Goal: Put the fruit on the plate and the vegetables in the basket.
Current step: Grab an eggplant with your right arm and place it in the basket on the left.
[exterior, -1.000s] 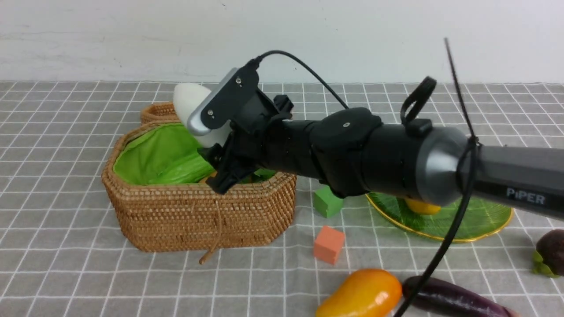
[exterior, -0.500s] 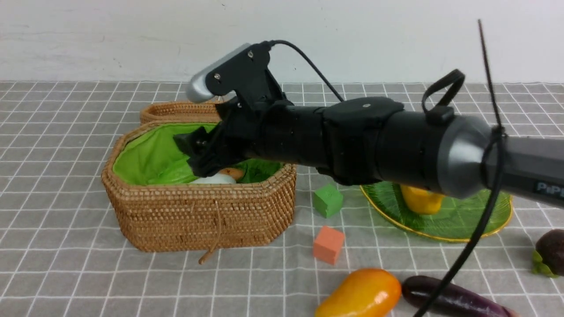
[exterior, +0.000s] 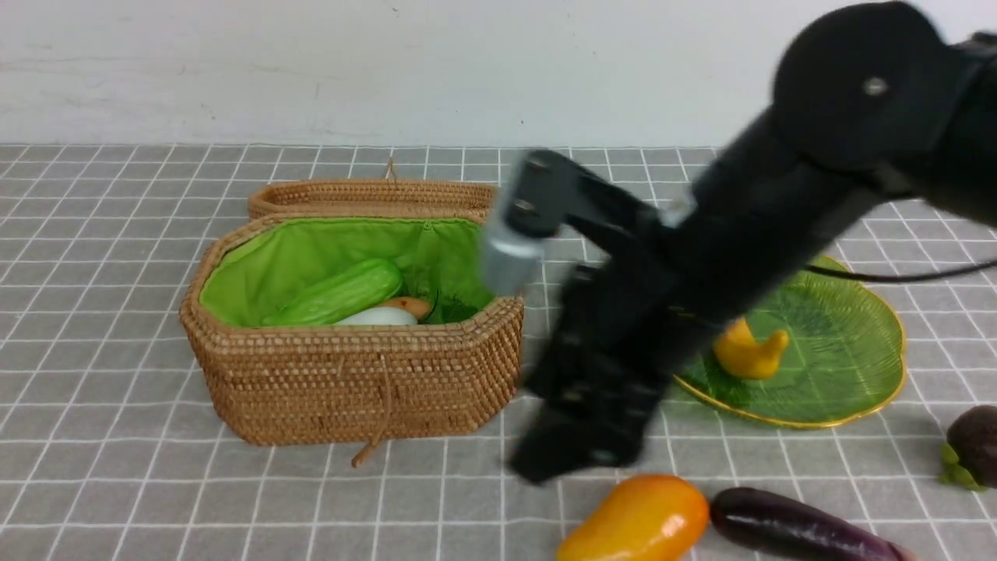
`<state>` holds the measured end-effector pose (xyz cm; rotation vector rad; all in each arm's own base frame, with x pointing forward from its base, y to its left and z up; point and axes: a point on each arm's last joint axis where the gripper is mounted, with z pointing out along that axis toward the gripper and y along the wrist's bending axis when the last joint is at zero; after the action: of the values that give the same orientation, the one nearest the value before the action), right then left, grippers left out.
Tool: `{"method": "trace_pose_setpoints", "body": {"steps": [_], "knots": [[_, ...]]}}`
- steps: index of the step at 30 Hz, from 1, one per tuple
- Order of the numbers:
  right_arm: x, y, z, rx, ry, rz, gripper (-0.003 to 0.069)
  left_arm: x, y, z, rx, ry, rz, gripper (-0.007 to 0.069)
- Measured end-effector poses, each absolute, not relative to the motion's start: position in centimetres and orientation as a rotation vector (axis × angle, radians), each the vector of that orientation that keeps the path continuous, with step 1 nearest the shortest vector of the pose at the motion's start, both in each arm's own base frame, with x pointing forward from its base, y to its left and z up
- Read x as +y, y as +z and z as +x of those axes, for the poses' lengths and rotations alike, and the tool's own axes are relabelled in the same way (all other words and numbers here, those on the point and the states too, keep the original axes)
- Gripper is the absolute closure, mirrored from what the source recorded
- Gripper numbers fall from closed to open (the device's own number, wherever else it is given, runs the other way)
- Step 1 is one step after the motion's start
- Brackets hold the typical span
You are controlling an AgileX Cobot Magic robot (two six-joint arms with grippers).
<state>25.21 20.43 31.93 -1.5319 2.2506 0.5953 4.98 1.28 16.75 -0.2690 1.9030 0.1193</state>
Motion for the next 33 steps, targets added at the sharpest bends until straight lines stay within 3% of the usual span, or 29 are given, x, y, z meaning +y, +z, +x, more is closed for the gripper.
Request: {"method": "trace_pose_setpoints", "body": {"steps": [3, 6, 11, 19, 28, 30, 33], "knots": [[15.6, 30.3, 25.3, 2.422, 0.364, -1.397, 0.0109, 1.3, 16.7, 5.0, 1.903, 0.119, -0.269, 0.048], [11.2, 28.0, 24.8, 2.466, 0.174, -1.288, 0.0109, 1.3, 16.7, 5.0, 1.903, 0.12, -0.269, 0.048], [6.6, 23.3, 24.2, 2.559, 0.011, -1.183, 0.0109, 1.3, 16.7, 5.0, 1.903, 0.12, -0.269, 0.048], [5.7, 20.4, 24.5, 2.536, -0.067, -1.177, 0.0109, 1.3, 16.7, 5.0, 1.903, 0.12, -0.269, 0.048], [5.9, 15.9, 25.8, 2.659, -0.023, -1.216, 0.013, 1.3, 16.7, 5.0, 1.903, 0.12, -0.269, 0.048], [6.0, 15.4, 25.9, 2.699, 0.005, -1.214, 0.0188, 1.3, 16.7, 5.0, 1.903, 0.12, -0.269, 0.048], [6.1, 15.4, 26.1, 2.736, 0.042, -1.202, 0.0363, 1.3, 16.7, 5.0, 1.903, 0.12, -0.269, 0.0478]]}}
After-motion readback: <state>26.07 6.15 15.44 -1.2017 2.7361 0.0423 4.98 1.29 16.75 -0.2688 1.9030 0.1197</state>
